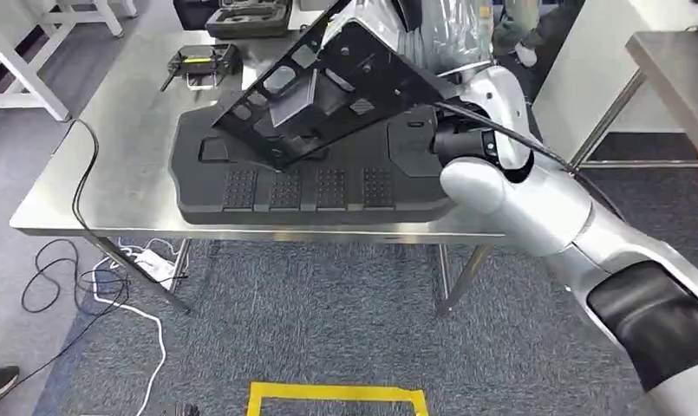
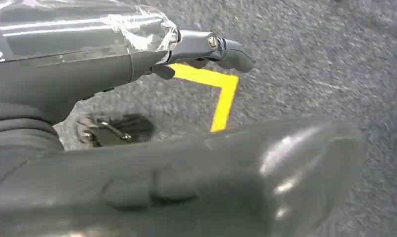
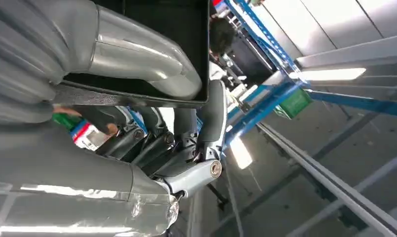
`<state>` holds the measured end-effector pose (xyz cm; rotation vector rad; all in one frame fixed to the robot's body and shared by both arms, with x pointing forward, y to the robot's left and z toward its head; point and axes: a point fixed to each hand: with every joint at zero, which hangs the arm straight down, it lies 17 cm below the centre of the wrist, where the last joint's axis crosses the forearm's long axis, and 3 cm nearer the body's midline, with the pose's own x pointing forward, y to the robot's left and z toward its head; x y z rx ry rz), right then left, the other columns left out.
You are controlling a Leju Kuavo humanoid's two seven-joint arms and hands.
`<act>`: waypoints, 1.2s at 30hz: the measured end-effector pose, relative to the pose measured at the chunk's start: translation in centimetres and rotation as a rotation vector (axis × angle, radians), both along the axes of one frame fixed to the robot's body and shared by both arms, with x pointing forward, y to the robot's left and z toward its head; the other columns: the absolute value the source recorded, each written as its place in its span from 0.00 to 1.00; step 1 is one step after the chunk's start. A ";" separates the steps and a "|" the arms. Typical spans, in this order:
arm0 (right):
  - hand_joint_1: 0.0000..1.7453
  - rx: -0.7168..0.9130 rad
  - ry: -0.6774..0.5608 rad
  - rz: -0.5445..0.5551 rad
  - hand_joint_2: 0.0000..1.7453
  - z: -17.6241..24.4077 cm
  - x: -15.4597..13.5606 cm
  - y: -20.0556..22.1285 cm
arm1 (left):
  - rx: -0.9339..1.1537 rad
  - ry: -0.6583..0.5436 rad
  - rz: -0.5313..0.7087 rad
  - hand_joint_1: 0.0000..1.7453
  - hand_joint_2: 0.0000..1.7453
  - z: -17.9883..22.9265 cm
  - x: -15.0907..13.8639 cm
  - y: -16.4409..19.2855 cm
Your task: Take the parts from the cabinet and place them on the table.
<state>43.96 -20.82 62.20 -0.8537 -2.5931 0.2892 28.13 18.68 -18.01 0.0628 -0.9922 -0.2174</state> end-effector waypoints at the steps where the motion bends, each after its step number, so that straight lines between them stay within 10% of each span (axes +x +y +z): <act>1: 0.97 0.003 -0.002 -0.004 1.00 0.1 0.1 -0.2 | 0.003 0.005 0.001 0.00 0.00 -0.2 -0.3 0.2; 36: 0.98 0.025 -0.012 -0.032 1.00 0.7 0.2 -1.6 | 0.007 0.002 -0.009 0.00 0.00 0.0 0.1 0.0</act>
